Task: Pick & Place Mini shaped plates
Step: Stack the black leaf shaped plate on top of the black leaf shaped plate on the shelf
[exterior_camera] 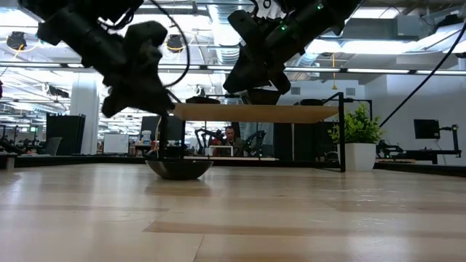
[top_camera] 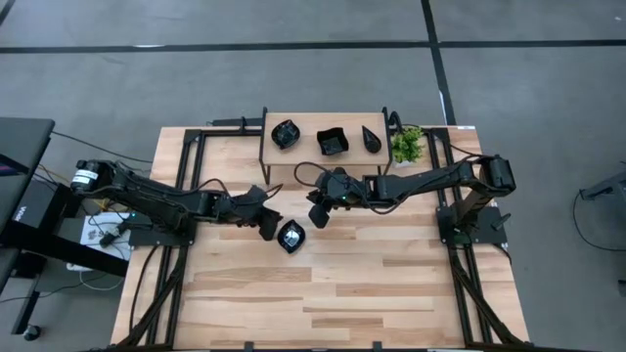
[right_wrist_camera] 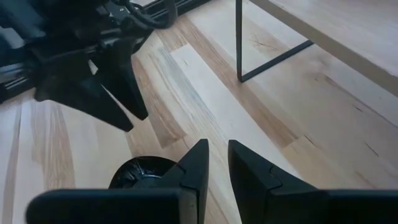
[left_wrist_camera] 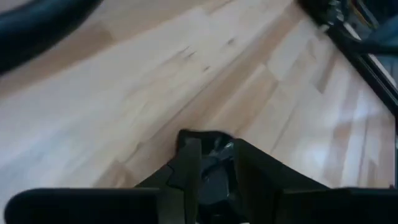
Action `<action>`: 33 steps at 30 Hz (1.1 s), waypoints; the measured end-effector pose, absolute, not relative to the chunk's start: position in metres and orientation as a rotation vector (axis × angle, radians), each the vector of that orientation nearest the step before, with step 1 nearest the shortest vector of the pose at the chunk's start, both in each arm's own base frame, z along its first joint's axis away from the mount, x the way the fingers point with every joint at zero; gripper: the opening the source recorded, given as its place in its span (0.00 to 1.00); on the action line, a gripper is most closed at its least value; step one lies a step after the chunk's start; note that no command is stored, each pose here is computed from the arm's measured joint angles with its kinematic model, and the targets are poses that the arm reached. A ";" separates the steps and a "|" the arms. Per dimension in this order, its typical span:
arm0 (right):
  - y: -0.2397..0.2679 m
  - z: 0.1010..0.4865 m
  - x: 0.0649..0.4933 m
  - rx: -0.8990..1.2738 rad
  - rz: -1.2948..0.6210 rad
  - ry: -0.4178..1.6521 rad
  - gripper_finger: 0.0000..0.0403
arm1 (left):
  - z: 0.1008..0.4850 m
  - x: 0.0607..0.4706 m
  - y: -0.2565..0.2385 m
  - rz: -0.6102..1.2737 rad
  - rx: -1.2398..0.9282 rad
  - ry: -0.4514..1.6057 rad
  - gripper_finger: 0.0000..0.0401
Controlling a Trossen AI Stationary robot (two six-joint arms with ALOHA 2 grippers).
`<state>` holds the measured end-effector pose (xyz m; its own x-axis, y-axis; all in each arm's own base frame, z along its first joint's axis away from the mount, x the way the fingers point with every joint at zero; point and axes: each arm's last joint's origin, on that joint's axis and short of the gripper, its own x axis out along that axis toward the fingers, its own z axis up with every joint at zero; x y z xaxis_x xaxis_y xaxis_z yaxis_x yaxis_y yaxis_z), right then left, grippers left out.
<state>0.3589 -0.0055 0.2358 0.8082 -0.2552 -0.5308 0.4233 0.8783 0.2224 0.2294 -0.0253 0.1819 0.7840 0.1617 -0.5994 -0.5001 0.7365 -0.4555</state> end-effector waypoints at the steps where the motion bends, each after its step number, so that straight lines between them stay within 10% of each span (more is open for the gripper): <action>1: -0.006 0.236 0.359 0.342 -0.370 0.513 0.14 | 0.179 0.228 -0.025 0.400 -0.678 0.567 0.24; 33: -0.003 0.234 0.358 0.382 -0.302 0.552 0.14 | 0.151 0.213 -0.013 0.440 -0.913 0.614 0.24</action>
